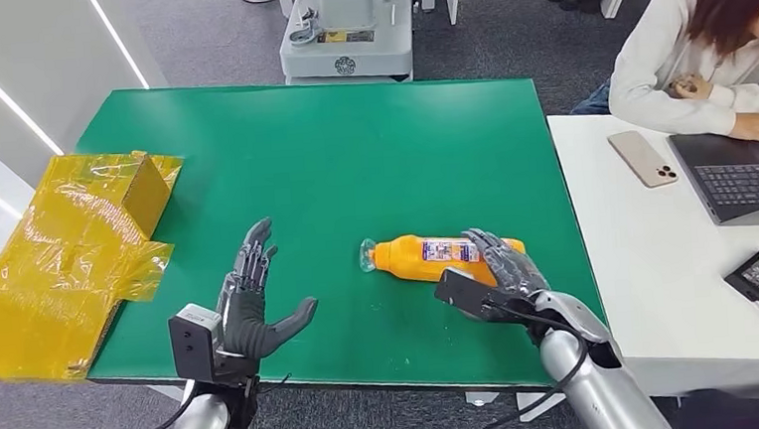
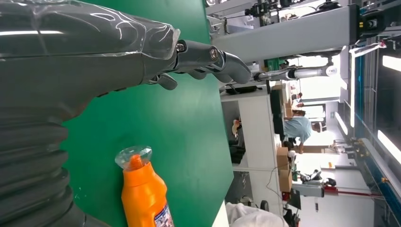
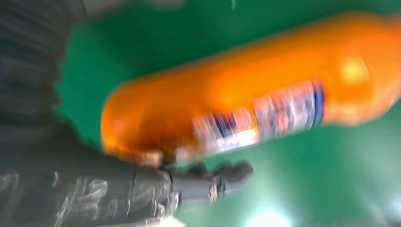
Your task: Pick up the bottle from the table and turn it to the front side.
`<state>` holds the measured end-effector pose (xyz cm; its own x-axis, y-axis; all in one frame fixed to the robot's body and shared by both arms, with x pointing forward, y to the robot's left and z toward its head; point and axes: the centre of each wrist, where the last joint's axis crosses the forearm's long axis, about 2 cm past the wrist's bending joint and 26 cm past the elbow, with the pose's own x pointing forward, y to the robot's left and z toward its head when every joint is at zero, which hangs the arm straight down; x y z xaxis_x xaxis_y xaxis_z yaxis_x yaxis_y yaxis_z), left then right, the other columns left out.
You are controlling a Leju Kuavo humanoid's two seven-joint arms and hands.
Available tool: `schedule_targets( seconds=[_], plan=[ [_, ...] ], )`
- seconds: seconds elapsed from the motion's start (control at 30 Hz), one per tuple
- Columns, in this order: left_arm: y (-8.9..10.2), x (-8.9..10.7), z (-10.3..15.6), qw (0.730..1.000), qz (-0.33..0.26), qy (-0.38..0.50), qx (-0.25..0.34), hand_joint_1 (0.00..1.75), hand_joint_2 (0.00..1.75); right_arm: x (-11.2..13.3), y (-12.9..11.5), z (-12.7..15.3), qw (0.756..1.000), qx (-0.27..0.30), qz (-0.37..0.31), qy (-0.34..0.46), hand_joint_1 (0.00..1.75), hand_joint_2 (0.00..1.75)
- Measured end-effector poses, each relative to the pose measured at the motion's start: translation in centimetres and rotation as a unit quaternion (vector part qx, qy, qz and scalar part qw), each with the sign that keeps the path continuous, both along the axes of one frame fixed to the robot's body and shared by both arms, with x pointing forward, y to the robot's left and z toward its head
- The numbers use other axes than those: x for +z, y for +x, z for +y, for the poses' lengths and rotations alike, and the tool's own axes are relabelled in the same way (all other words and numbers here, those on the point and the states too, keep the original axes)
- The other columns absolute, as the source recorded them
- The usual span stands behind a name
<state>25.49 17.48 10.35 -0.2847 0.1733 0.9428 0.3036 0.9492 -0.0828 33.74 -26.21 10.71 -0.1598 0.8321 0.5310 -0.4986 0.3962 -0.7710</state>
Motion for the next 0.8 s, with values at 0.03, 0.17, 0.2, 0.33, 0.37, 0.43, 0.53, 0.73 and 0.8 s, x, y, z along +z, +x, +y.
schedule_targets(
  seconds=[0.03,0.17,0.2,0.33,0.37,0.43,0.53,0.73,0.8],
  plan=[
    [0.1,-0.1,0.0,1.0,0.004,-0.001,0.0,0.0,1.75,-0.1,0.4,-0.3,1.0,0.007,0.013,-0.019,0.0,1.75],
    [0.7,-0.2,-0.1,1.0,0.016,-0.002,0.001,0.0,1.75,0.4,2.0,-0.9,0.997,0.026,0.038,-0.067,0.0,1.75],
    [0.8,-0.2,-0.2,1.0,0.017,-0.003,0.001,0.0,1.75,0.5,2.3,-1.0,0.996,0.03,0.043,-0.075,0.0,1.75],
    [1.3,-0.3,-0.3,1.0,0.027,-0.005,0.003,0.0,1.75,1.1,3.5,-1.7,0.993,0.047,0.055,-0.098,0.0,1.75],
    [1.3,-0.4,-0.3,1.0,0.031,-0.006,0.005,0.0,1.75,1.2,3.7,-1.8,0.992,0.051,0.057,-0.102,0.0,1.75],
    [1.3,-0.6,-0.3,0.999,0.038,-0.009,0.007,0.0,1.75,1.3,4.0,-2.0,0.991,0.057,0.06,-0.109,0.0,1.75],
    [1.3,-1.0,-0.3,0.999,0.048,-0.012,0.008,0.0,1.75,1.1,4.0,-1.9,0.989,0.067,0.063,-0.119,0.0,1.75],
    [1.3,-1.6,-0.2,0.998,0.06,-0.015,0.009,0.0,1.75,1.0,4.0,-1.5,0.985,0.08,0.059,-0.138,0.0,1.75],
    [1.4,-1.6,-0.2,0.998,0.062,-0.016,0.01,0.0,1.75,0.9,4.0,-1.4,0.985,0.081,0.059,-0.14,0.0,1.75]
  ],
)
